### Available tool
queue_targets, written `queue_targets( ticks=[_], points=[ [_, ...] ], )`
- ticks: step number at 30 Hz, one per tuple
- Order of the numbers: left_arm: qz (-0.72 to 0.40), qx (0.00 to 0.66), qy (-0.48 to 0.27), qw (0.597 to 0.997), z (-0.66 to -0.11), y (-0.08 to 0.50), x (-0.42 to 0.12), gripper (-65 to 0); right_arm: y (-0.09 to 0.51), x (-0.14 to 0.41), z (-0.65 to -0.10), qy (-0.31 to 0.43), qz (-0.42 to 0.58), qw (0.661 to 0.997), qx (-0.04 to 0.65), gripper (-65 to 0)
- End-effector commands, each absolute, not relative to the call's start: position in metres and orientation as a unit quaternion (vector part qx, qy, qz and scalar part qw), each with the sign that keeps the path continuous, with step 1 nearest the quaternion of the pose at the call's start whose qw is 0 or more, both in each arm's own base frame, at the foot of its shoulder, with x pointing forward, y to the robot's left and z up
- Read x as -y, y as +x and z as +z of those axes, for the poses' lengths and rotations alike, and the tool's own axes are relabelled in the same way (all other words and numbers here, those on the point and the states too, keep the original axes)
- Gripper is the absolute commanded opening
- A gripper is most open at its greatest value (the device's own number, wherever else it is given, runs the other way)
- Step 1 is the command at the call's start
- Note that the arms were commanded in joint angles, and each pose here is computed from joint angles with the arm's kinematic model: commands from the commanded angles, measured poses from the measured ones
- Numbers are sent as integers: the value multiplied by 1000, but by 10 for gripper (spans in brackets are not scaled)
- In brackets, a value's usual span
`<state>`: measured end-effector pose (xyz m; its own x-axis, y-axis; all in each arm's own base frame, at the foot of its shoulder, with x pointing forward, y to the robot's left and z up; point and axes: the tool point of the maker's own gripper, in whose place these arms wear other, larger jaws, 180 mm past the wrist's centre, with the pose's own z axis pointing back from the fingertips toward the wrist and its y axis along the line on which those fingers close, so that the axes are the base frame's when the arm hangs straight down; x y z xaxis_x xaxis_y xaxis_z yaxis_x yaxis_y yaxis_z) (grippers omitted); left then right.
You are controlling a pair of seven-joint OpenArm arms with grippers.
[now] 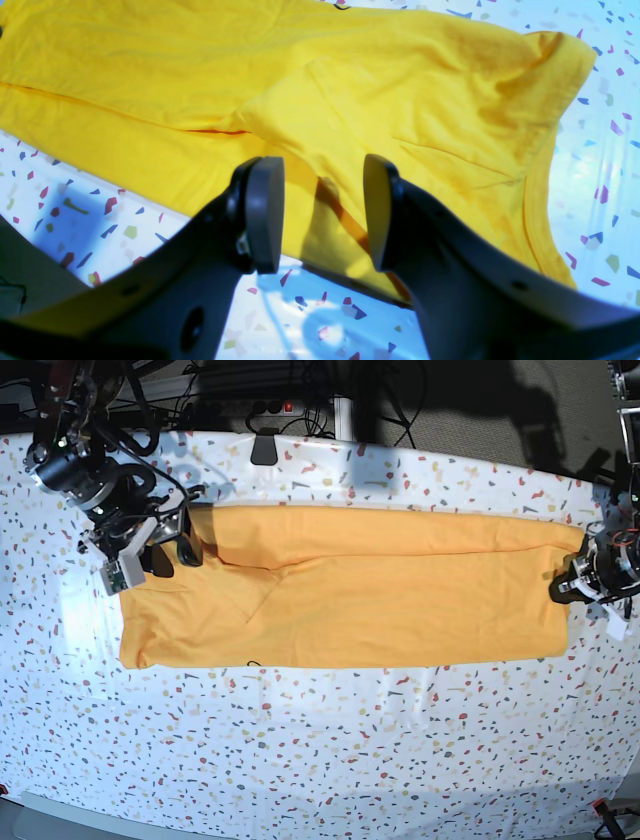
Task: Fold the T-shirt properly
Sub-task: 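Grasp the shirt's end with the left gripper, then fold the grasped end with the left gripper toward the right gripper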
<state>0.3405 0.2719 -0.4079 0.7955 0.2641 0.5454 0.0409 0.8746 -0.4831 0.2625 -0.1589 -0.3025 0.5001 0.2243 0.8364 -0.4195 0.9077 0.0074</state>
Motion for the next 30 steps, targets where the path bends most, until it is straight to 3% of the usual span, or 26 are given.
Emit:
queue_targets(
  ticks=[1,13,19,30],
  points=[
    [55,352,-242,903,-383,359,-279,-650,267,157,-289,106,195,846,485,-389],
    [-91,395,-230,885,-308,372,-231,-650,268,157,-288,106,195,845,486,-389],
    [-157,429,-241,856,-278,366,-178,-650,268,157,-288,106,195,845,486,-390],
    [-114,454,-274,840,-291,368,-83,-650,268,155,-288,109,192,844,488,-390]
  ],
)
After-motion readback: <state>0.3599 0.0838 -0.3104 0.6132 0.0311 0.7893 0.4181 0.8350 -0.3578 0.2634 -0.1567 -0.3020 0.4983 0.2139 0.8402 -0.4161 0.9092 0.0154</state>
